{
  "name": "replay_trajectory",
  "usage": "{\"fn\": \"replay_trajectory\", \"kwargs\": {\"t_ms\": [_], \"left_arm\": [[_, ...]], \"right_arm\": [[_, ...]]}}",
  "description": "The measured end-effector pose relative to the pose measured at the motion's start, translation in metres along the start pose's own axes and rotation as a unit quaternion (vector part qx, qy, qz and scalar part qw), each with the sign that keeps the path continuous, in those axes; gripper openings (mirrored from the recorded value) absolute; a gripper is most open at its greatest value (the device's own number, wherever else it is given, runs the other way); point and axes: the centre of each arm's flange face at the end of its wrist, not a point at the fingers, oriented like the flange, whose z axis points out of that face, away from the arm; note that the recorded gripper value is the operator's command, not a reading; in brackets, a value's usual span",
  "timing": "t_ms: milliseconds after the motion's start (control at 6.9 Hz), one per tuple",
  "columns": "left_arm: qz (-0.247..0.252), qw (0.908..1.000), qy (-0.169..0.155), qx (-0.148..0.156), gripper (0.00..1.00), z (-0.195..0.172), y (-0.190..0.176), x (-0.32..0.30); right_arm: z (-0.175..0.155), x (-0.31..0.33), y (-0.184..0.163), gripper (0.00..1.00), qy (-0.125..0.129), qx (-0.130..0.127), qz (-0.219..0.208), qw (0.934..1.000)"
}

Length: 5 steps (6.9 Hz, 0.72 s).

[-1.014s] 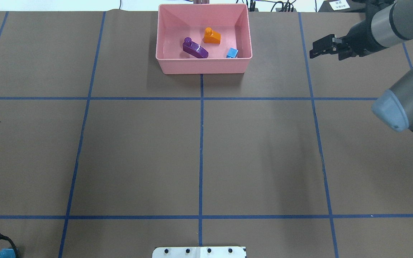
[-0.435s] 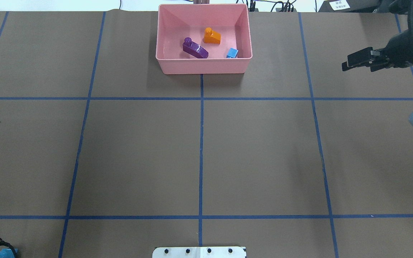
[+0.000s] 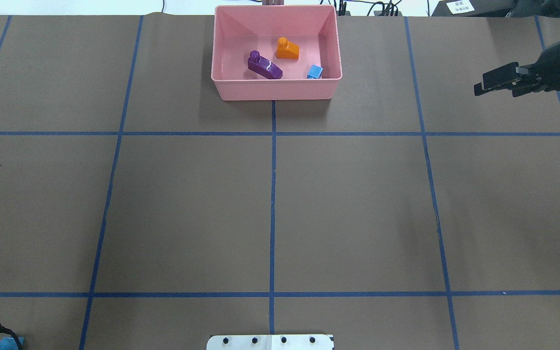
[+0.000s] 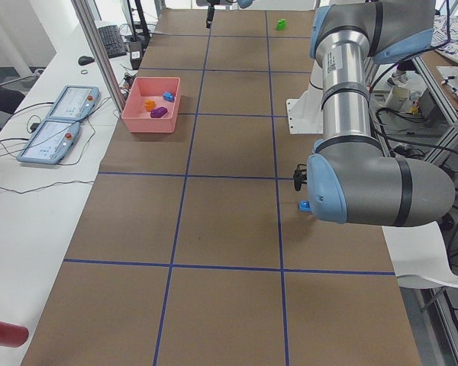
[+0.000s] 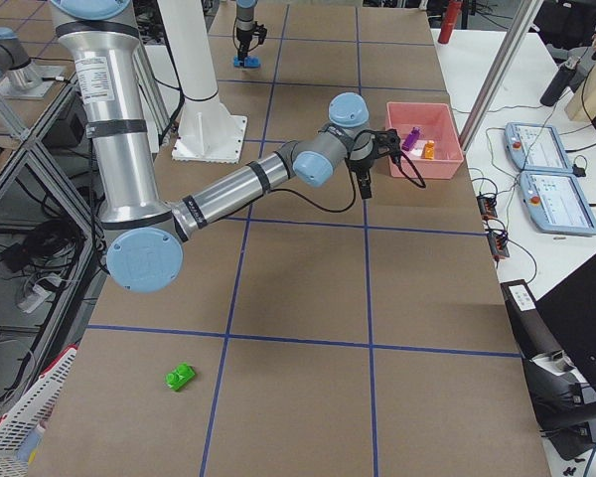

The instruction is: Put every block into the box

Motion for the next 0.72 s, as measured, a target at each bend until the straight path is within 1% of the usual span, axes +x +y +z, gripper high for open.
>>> {"fn": "replay_trajectory", "kwargs": {"t_ms": [290,435,724], "left_arm": [[-0.010,0.9999,0.002,0.000,0.00,-0.001,0.000,0.001],[-0.035,0.9993,0.015,-0.001,0.00,-0.006,0.000,0.007],[-0.067,0.9963,0.055,-0.002,0.00,-0.032,0.000,0.027]], "right_arm": [[-0.016,0.022,0.016,0.99,0.001,-0.003,-0.004,1.0000],[-0.026,0.039,0.025,0.99,0.005,-0.004,-0.012,0.9999],[-0.045,0.091,0.046,0.99,0.020,-0.011,-0.038,0.9990]]}}
